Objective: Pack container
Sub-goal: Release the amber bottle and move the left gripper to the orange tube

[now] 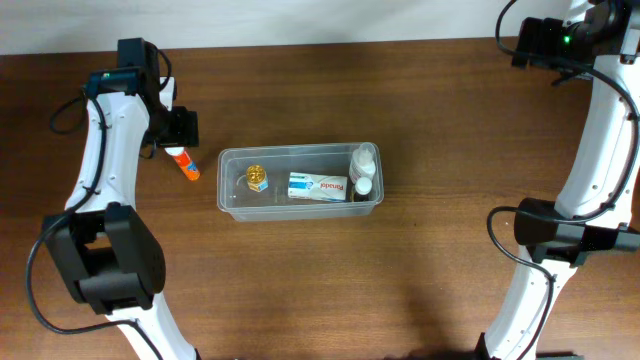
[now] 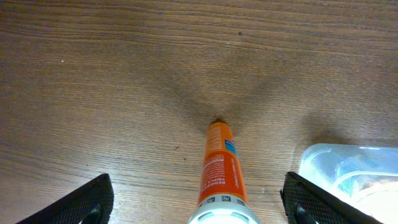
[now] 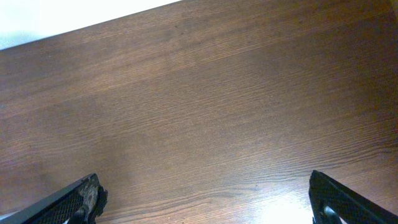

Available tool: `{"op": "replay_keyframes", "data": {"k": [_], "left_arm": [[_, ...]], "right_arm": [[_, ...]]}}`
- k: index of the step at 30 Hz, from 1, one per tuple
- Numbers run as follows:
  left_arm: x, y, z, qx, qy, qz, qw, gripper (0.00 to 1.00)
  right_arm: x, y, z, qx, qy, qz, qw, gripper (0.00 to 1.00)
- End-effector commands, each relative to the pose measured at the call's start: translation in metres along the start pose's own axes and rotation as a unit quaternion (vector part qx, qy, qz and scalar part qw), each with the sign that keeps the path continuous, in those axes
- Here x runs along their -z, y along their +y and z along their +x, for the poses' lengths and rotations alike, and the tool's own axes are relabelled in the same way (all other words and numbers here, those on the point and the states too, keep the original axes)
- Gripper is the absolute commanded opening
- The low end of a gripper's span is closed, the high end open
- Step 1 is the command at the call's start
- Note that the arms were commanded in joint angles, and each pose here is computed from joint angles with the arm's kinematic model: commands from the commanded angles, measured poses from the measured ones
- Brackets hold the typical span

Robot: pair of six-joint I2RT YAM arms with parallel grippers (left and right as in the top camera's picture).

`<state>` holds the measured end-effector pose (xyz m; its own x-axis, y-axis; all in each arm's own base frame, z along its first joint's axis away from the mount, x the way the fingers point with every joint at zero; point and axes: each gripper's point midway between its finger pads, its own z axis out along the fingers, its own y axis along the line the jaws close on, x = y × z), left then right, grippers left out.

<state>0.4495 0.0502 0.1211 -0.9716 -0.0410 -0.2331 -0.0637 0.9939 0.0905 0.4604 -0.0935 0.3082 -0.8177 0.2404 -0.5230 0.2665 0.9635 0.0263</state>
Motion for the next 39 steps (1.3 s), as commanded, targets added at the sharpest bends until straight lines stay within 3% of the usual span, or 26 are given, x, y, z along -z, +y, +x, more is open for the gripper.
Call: {"op": "replay_keyframes", "data": {"k": [1, 7, 12, 16, 24, 28, 39], "left_arm": [[-0.01, -0.003, 0.001, -0.011, 0.011, 0.01, 1.0, 0.87], [-0.024, -0.008, 0.009, -0.013, 0.037, 0.021, 0.999, 0.85], [-0.029, -0.009, 0.012, -0.013, 0.045, 0.022, 0.999, 0.67], [-0.029, -0.009, 0.012, -0.013, 0.045, 0.022, 0.999, 0.58], [-0.029, -0.009, 0.012, -0.013, 0.045, 0.022, 0.999, 0.24], [-0.029, -0.009, 0.012, -0.013, 0.045, 0.022, 0.999, 0.18], [0.001, -0.008, -0.001, -0.013, 0.031, 0.024, 0.999, 0.18]], "right_arm": [[0.004, -0.001, 0.001, -0.005, -0.001, -0.002, 1.0, 0.98], [0.004, -0.001, 0.001, -0.005, -0.001, -0.002, 1.0, 0.98], [0.004, -0.001, 0.001, -0.005, -0.001, -0.002, 1.0, 0.98], [0.004, -0.001, 0.001, -0.005, -0.001, -0.002, 1.0, 0.98], [0.004, -0.001, 0.001, -0.005, -0.001, -0.002, 1.0, 0.98], [0.004, -0.001, 0.001, -0.005, -0.001, -0.002, 1.0, 0.98], [0.004, -0.001, 0.001, -0.005, -0.001, -0.002, 1.0, 0.98]]}}
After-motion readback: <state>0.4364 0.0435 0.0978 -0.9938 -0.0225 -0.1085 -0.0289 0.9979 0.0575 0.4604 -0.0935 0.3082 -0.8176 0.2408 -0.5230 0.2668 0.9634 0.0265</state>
